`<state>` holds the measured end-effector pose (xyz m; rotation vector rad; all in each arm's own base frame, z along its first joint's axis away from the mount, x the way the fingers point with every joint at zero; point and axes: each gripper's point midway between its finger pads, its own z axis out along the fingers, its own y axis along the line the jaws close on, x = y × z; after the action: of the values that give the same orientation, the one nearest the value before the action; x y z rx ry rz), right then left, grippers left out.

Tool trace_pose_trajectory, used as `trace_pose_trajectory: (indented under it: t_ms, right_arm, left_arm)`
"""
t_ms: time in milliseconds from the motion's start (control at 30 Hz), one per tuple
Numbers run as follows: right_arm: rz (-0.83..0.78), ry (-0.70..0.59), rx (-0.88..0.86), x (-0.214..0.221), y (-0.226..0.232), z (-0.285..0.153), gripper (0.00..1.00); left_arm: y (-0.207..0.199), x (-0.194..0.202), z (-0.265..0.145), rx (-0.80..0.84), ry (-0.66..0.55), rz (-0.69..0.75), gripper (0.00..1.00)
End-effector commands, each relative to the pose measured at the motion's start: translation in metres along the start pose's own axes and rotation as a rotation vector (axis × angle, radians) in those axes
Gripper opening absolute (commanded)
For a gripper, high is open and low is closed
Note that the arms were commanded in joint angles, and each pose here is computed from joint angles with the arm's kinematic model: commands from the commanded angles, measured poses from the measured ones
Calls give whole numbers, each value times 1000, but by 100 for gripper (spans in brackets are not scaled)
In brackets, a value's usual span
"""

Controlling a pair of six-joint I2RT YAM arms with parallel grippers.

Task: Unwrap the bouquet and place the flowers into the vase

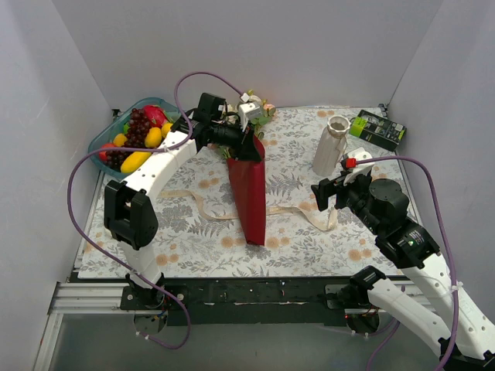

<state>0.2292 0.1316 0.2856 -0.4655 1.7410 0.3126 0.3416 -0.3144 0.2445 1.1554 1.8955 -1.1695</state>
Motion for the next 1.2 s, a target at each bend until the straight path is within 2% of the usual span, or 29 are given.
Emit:
trace_pose_trajectory:
  t_ms: [0,67,100,167,267,400,667,867,900,1033,1167]
  right_arm:
    - [19,-101,0,-33,-1,-10,98]
    - [19,-96,5,-32,-2,-11,98]
    - [18,-93,2,-32,-1,-11,98]
    - [18,-93,0,-31,-1,-12,98]
    - [15,-92,2,-29,-1,-12,98]
    - [13,-89,-7,-27,0,-12,98]
    - [5,-93,-18,-31,1,-15,98]
    - [4,-85,-33,-27,4,-13,98]
    - [7,-83,-35,-27,5,-13,98]
    - [9,-85,-53,-29,8,-12,98]
    - [11,-84,-81,-29,13,-14,98]
  left_arm:
    - [-11,-20,1,-73,-9,19,26]
    - [-8,-12,3,-92,6,-16,53]
    - [-6,-9,3,-107,9,-28,76]
    - [2,-1,2,-155,23,-40,91]
    - [10,12,-4,-223,39,-37,98]
    - [25,26,-15,-266,44,-57,98]
    - [75,74,-17,-288,102,-195,98]
    - [101,53,-7,-338,34,-135,98]
    - [101,37,-7,-318,24,-104,98]
    - [106,31,16,-150,62,-38,98]
    - [121,27,39,-136,106,49,98]
